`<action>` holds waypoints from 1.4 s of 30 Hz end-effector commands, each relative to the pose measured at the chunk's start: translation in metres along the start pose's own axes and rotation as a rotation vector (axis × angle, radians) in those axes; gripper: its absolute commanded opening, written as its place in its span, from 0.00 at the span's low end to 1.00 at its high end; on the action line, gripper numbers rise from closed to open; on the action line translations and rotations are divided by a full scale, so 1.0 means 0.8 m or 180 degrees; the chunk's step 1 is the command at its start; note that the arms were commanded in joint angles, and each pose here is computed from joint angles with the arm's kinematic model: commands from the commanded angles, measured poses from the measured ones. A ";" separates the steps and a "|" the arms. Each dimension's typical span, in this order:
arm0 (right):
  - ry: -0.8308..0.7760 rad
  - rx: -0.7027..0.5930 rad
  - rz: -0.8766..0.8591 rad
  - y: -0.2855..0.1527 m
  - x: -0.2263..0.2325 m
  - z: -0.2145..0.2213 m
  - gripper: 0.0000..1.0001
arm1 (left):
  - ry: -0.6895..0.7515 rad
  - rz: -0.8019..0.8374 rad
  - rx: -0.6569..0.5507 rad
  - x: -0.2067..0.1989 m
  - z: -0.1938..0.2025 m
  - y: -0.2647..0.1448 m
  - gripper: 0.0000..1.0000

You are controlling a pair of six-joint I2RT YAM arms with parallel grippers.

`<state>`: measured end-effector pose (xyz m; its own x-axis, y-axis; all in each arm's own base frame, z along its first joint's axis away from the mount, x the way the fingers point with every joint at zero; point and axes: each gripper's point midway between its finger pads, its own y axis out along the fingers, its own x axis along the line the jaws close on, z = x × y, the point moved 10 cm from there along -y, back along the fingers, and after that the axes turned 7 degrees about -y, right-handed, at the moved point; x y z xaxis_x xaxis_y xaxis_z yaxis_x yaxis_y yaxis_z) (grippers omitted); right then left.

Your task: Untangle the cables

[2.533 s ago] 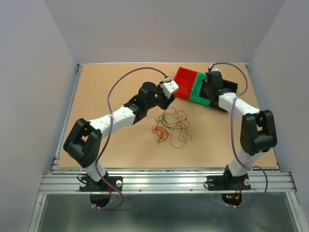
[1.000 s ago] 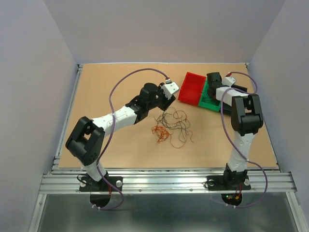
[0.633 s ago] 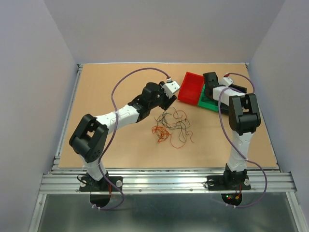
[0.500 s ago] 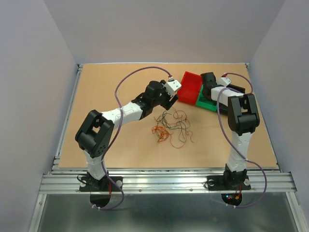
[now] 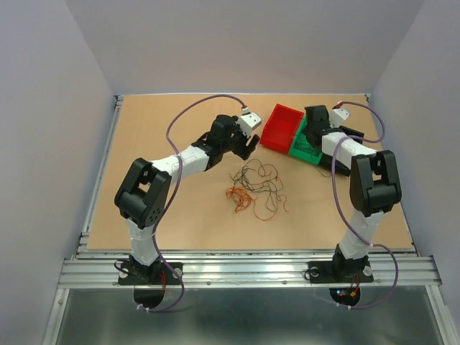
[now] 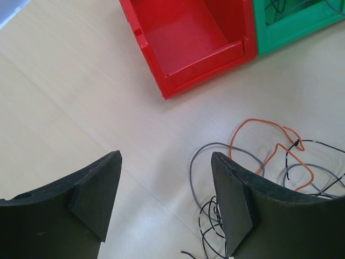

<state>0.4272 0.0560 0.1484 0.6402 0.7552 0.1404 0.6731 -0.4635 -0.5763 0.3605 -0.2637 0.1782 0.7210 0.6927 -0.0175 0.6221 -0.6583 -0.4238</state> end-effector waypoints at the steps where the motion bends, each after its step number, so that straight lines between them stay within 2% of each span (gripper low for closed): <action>1: -0.0027 -0.0209 -0.0270 -0.020 0.002 -0.022 0.63 | -0.0074 0.0069 -0.0305 0.011 -0.038 -0.012 0.79; 4: -0.0100 -0.0197 -0.0351 -0.026 -0.001 -0.021 0.63 | -0.0096 0.0090 -0.0326 0.014 -0.040 -0.016 0.79; 6: -0.0201 -0.0159 -0.0413 -0.029 -0.004 -0.018 0.66 | -0.0090 0.0095 -0.0336 0.014 -0.041 -0.018 0.79; 9: -0.0318 -0.0145 -0.0614 -0.039 -0.009 -0.016 0.79 | -0.0073 0.0098 -0.0341 0.013 -0.041 -0.020 0.79; 11: -0.0329 -0.0214 -0.0842 -0.047 -0.005 -0.022 0.91 | -0.0070 0.0107 -0.0351 0.012 -0.042 -0.021 0.78; 14: -0.0337 -0.0214 -0.1016 -0.048 -0.002 -0.019 1.00 | -0.0063 0.0112 -0.0361 0.012 -0.043 -0.022 0.79; 22: -0.0462 0.0036 -0.1263 -0.022 0.023 -0.001 1.00 | -0.0059 0.0116 -0.0380 0.012 -0.045 -0.026 0.78; 31: -0.0478 0.0097 -0.1420 -0.015 0.037 -0.003 1.00 | -0.0047 0.0134 -0.0381 0.011 -0.045 -0.026 0.78; 34: -0.0489 0.0119 -0.1395 -0.005 0.047 -0.002 0.89 | -0.0049 0.0130 -0.0381 0.012 -0.045 -0.027 0.78; 35: -0.0475 0.0135 -0.1359 -0.003 0.046 0.000 0.76 | -0.0041 0.0134 -0.0386 0.011 -0.046 -0.027 0.78; 37: -0.0406 0.0133 -0.1293 0.000 0.046 0.001 0.66 | -0.0035 0.0124 -0.0377 0.012 -0.044 -0.026 0.78; 38: -0.0387 0.0129 -0.1269 0.001 0.046 0.001 0.54 | -0.0035 0.0114 -0.0381 0.012 -0.045 -0.026 0.78; 42: -0.0241 0.0103 -0.1144 0.004 0.046 0.001 0.42 | -0.0034 0.0134 -0.0382 0.012 -0.045 -0.026 0.78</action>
<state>0.4393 0.0836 0.1360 0.2925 0.9237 0.2474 0.8109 -0.1025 -0.5761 0.3673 -0.2527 0.1790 0.7261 0.6842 -0.0684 0.6023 -0.6809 -0.4166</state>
